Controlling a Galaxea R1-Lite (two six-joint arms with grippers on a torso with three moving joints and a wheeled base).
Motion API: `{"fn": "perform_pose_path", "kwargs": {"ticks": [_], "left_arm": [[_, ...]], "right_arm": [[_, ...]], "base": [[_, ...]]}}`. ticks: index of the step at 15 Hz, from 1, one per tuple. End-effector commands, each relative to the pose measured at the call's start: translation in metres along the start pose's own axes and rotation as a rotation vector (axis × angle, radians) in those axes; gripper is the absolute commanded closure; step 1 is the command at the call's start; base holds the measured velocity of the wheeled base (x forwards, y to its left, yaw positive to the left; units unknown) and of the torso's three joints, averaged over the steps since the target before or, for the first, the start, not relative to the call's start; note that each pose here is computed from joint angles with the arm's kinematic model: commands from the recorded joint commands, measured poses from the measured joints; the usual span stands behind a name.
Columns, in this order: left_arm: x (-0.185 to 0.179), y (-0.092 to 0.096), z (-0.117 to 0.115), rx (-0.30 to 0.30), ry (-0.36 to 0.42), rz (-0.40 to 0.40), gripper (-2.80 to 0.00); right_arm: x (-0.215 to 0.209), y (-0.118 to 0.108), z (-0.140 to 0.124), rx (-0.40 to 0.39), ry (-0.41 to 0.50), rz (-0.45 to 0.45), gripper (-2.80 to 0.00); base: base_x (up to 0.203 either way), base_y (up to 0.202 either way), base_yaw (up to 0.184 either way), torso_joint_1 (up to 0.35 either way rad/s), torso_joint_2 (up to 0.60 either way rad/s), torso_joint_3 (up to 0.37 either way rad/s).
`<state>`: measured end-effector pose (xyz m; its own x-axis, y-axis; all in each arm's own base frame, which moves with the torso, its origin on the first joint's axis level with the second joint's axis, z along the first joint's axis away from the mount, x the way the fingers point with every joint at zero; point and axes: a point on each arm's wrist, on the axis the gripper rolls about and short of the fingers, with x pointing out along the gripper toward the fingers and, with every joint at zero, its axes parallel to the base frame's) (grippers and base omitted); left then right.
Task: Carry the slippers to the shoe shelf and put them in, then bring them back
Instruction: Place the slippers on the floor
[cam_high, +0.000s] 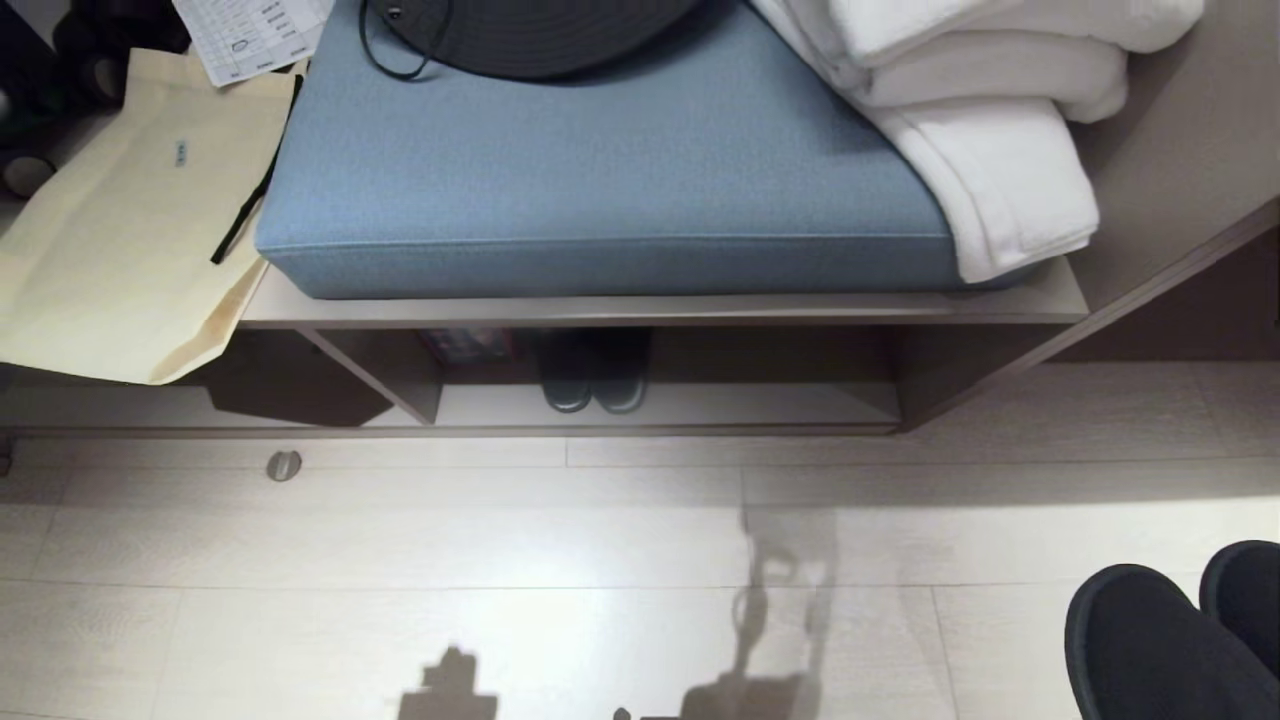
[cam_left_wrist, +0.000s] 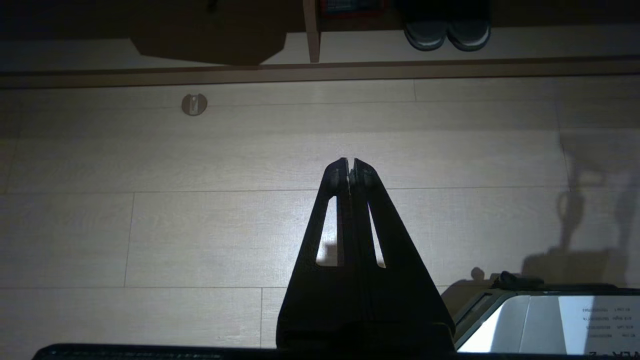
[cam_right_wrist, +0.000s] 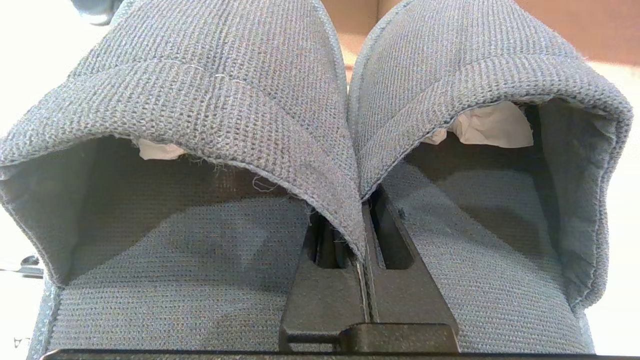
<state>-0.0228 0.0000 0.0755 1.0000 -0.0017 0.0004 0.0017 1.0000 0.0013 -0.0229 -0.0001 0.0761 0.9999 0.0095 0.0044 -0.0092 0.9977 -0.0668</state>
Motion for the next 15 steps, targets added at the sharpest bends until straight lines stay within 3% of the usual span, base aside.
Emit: {"fn": "perform_pose_path", "kwargs": {"ticks": [1, 15], "left_arm": [[0.0001, 0.0, 0.0001, -0.001, 0.0, 0.0, 0.0], [0.0001, 0.0, 0.0001, -0.001, 0.0, 0.0, 0.0]], "right_arm": [[0.0002, 0.0, 0.0, -0.001, 0.002, 0.001, 0.0], [0.0001, 0.0, 0.0002, -0.001, 0.001, 0.003, 0.0]], "base": [[0.0, 0.0, 0.0, 0.004, 0.0, 0.205], [0.0, 0.0, 0.0, 0.002, 0.0, 0.201]]}}
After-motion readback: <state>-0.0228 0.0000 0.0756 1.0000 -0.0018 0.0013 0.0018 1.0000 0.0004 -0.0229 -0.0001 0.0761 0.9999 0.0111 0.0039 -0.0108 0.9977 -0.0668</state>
